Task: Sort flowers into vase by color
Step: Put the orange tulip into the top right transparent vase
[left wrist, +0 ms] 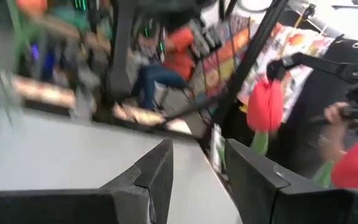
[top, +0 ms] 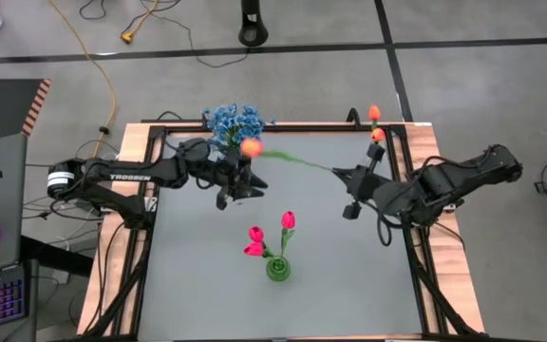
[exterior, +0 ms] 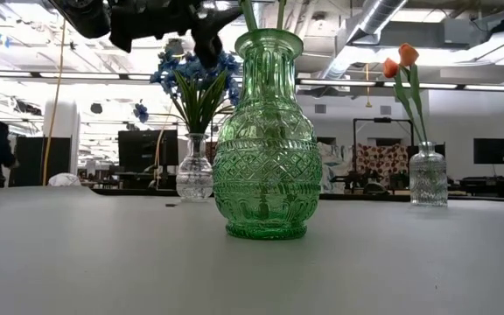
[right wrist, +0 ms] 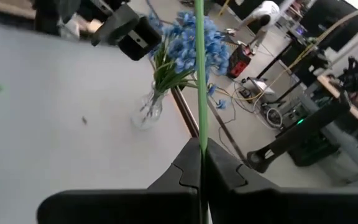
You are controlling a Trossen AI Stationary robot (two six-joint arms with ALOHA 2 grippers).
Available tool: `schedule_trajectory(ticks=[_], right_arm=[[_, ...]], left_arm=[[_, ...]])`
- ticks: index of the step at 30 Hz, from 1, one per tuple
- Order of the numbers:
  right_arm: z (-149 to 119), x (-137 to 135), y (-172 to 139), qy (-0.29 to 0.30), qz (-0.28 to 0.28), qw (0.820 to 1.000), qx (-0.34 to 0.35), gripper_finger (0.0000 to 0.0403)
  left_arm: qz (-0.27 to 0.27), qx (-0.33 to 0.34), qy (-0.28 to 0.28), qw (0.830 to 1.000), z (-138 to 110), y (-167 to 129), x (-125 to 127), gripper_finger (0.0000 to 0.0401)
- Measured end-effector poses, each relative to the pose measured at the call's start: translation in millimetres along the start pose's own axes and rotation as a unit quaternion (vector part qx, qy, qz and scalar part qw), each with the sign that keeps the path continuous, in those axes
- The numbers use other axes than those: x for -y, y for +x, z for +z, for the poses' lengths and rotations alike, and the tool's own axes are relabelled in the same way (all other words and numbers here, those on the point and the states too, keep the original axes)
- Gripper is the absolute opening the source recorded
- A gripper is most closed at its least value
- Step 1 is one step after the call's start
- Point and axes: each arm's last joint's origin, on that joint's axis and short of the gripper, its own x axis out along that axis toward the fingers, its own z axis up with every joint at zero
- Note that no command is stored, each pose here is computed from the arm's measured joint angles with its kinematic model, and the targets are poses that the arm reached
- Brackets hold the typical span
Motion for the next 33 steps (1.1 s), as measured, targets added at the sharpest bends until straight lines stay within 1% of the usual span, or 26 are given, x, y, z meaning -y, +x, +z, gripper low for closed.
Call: schedule_trajectory(ticks=[2, 5, 8, 13, 18, 25, 29, 33], right_arm=[[2, 1, 2, 0.026, -0.003, 1.0, 0.005, 0.0035], [5, -2, 9, 0.042, -0.009, 0.999, 0.007, 0.0034], [9, -8, 18, 0.052, -0.015, 0.999, 0.01, 0.0028], [17, -22, 36, 0.065, -0.023, 0.997, 0.02, 0.0034], [20, -41, 55, 0.031, -0.025, 0.999, 0.018, 0.0038], [21, -63, 73, -0.009, -0.026, 0.999, 0.018, 0.0031], [20, -68, 78, -0.012, -0.027, 0.999, 0.017, 0.0038], [20, -68, 78, -0.012, -0.027, 0.999, 0.017, 0.0035]], left_arm=[[0.004, 0.029, 0.038, 0.999, 5, 1, 4, 0.013], [0.011, 0.075, 0.094, 0.993, 11, 3, 10, 0.013], [0.016, 0.117, 0.142, 0.983, 18, 3, 15, 0.013], [0.029, 0.156, 0.191, 0.969, 23, 3, 20, 0.013], [0.045, 0.167, 0.213, 0.962, 24, 4, 22, 0.013], [0.04, 0.174, 0.244, 0.953, 23, 7, 29, 0.013], [0.032, 0.179, 0.252, 0.95, 22, 8, 33, 0.013], [0.035, 0.18, 0.261, 0.948, 21, 9, 36, 0.013]])
